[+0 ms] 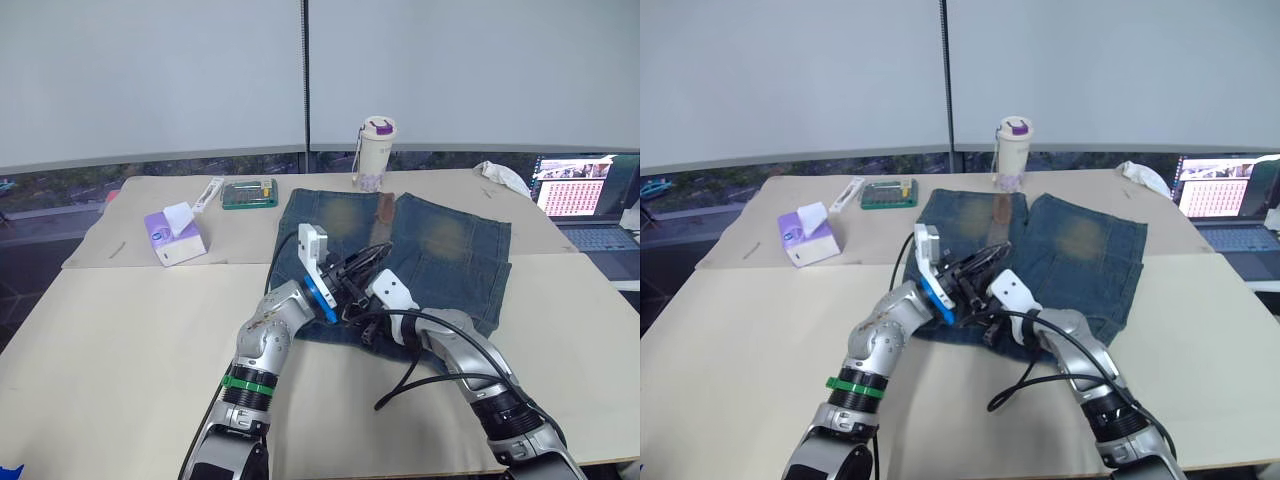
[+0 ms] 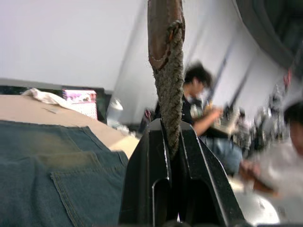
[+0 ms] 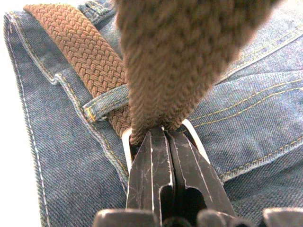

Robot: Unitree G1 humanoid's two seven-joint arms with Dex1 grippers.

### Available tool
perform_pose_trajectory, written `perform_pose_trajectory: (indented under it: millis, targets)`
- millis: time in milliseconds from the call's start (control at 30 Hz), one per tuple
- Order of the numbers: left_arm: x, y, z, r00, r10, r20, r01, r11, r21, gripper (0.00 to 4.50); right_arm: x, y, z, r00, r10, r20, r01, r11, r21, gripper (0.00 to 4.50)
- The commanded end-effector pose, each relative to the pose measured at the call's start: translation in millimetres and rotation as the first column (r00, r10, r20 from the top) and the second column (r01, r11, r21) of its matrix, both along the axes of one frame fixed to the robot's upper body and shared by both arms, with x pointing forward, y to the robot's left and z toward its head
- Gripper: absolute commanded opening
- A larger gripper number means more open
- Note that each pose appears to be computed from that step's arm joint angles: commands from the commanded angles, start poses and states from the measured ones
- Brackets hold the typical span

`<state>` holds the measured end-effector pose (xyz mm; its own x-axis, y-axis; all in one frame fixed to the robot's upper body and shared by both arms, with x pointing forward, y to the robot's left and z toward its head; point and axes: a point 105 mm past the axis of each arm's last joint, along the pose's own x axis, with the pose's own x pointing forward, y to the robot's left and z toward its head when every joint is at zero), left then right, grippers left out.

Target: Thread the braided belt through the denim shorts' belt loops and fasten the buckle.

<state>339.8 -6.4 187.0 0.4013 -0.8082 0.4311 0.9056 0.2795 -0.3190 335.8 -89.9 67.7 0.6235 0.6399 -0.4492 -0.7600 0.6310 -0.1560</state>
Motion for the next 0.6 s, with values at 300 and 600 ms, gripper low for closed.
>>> perform_pose_trajectory:
  millis: [300,600]
  targets:
    - [-16,-6,75,0.972,-0.106,0.208,0.139,0.978,-0.152,0.0,-26,-19,-75,0.963,-0.074,-0.26,0.036,0.988,-0.148,0.13]
    - [-54,-19,72,0.912,-0.357,0.203,0.386,0.914,-0.126,0.0,-26,-18,-77,0.963,-0.067,-0.262,0.027,0.988,-0.154,0.13]
